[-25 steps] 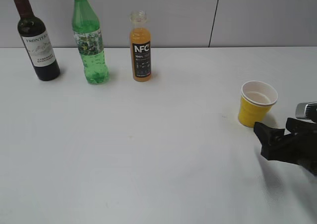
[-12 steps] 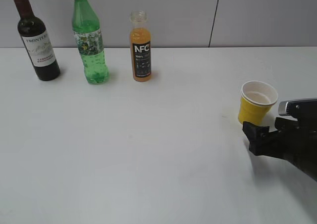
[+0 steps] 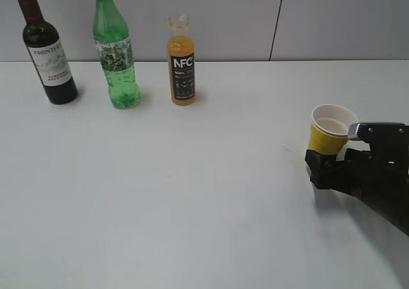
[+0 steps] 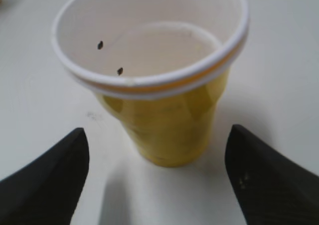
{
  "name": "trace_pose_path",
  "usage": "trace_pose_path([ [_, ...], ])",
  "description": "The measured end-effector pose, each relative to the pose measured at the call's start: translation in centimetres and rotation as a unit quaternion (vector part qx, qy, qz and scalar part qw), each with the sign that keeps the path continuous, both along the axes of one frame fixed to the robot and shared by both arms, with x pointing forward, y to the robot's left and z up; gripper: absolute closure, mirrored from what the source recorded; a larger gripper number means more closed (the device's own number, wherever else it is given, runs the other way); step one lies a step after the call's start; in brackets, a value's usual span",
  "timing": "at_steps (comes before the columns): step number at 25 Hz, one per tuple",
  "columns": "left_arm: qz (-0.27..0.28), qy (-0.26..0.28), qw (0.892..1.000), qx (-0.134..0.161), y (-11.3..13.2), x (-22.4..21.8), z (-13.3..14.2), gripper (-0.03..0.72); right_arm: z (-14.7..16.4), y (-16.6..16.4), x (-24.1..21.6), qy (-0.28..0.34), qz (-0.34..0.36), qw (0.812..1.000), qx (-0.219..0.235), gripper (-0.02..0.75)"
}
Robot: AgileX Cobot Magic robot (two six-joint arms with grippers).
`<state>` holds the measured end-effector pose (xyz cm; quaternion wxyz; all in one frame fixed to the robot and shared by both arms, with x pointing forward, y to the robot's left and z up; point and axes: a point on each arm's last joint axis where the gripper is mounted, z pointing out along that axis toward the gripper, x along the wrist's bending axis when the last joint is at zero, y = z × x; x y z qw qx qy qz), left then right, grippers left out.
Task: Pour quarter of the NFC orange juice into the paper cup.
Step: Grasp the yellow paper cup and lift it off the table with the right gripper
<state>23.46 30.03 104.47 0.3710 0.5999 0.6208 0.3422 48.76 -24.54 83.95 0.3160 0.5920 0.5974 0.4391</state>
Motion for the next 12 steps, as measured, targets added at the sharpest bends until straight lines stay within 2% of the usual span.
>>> trace_pose_path([
  [12,0.0,0.0,1.0,0.0,0.0,0.0,0.0,0.457,-1.3,0.5,2.3,-0.007,-0.005,1.0,0.004,0.062],
])
